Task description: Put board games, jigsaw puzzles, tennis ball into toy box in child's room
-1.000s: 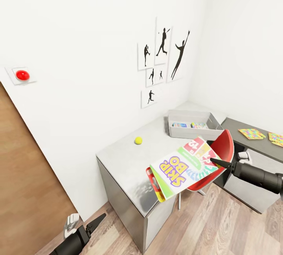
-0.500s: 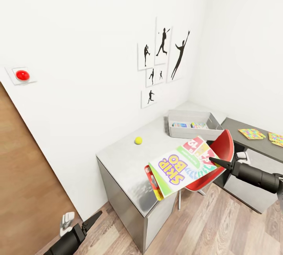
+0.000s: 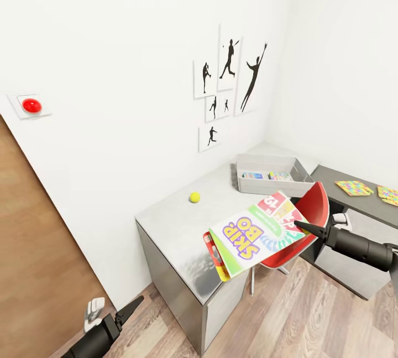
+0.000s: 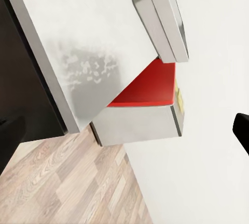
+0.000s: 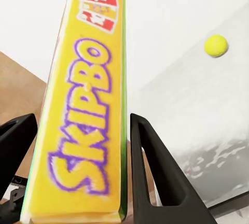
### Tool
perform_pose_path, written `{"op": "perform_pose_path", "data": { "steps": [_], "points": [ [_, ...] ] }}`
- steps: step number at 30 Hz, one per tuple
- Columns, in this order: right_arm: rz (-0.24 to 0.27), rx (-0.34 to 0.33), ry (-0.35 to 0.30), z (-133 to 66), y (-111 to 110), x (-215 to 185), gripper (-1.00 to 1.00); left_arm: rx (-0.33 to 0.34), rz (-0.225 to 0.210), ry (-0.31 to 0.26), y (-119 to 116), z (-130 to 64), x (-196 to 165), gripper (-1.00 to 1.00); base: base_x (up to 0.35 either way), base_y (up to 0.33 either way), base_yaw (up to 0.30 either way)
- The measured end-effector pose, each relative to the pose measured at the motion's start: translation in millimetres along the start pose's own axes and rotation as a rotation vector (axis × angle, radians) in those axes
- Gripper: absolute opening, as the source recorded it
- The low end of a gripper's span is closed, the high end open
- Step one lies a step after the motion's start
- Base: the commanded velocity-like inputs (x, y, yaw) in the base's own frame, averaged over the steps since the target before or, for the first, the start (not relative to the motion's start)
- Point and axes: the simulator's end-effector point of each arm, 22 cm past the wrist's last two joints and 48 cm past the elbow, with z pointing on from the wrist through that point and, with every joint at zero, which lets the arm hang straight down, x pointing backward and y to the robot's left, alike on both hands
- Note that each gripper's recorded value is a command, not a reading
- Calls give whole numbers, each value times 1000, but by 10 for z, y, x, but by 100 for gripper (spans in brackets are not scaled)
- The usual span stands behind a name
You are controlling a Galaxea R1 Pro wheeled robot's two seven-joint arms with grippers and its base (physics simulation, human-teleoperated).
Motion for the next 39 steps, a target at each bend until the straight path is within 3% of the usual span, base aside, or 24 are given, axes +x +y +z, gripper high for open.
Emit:
{"op": "perform_pose_path", "data": {
  "steps": [25, 39],
  "points": [
    [-1, 0, 0, 0, -1, -2, -100, 0, 0, 0, -1, -1, -1, 100, 0, 0, 0],
    [32, 2, 10, 10, -55, 179, -100, 12, 5, -33, -39, 56, -162, 100, 0, 0, 0]
  ]
}}
